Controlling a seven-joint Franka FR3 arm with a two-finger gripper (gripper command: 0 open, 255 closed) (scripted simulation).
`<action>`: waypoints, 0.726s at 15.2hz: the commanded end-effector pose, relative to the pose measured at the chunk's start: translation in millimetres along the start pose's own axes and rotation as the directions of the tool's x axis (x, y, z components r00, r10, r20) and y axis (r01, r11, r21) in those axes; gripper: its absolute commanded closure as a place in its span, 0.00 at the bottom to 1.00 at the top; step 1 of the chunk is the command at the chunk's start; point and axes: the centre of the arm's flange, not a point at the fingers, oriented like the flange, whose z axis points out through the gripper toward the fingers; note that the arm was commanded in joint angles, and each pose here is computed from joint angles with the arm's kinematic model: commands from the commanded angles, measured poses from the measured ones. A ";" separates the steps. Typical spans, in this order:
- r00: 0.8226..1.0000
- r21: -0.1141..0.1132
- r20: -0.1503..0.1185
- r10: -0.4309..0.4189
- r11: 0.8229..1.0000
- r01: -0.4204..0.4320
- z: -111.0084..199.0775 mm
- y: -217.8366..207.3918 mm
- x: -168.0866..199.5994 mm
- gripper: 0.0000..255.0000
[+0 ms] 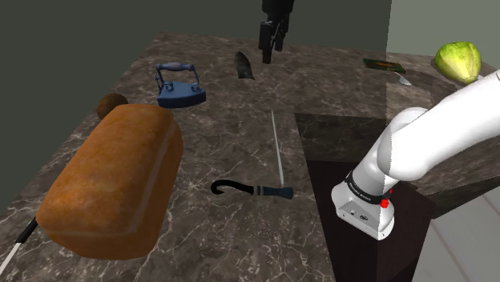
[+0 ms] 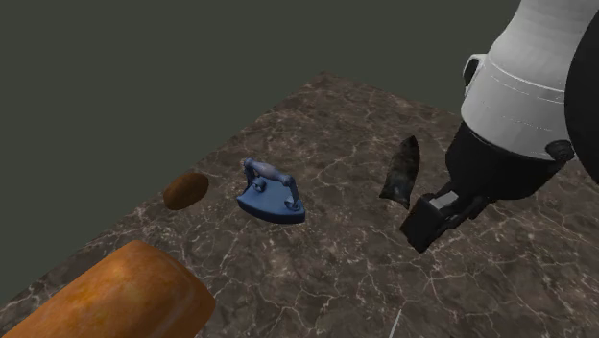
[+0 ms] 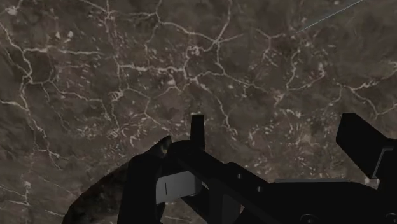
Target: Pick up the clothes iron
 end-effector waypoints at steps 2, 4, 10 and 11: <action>0.998 -0.002 -0.010 -0.056 0.998 0.056 -2.2 -16.2 36.1 0.00; 0.996 -0.004 -0.017 -0.092 0.996 0.092 -3.4 -28.0 58.7 0.00; 0.979 -0.012 -0.036 -0.199 0.980 0.199 -7.5 -68.1 123.9 0.00; 0.975 -0.014 -0.039 -0.217 0.976 0.217 -8.3 -75.5 134.3 0.00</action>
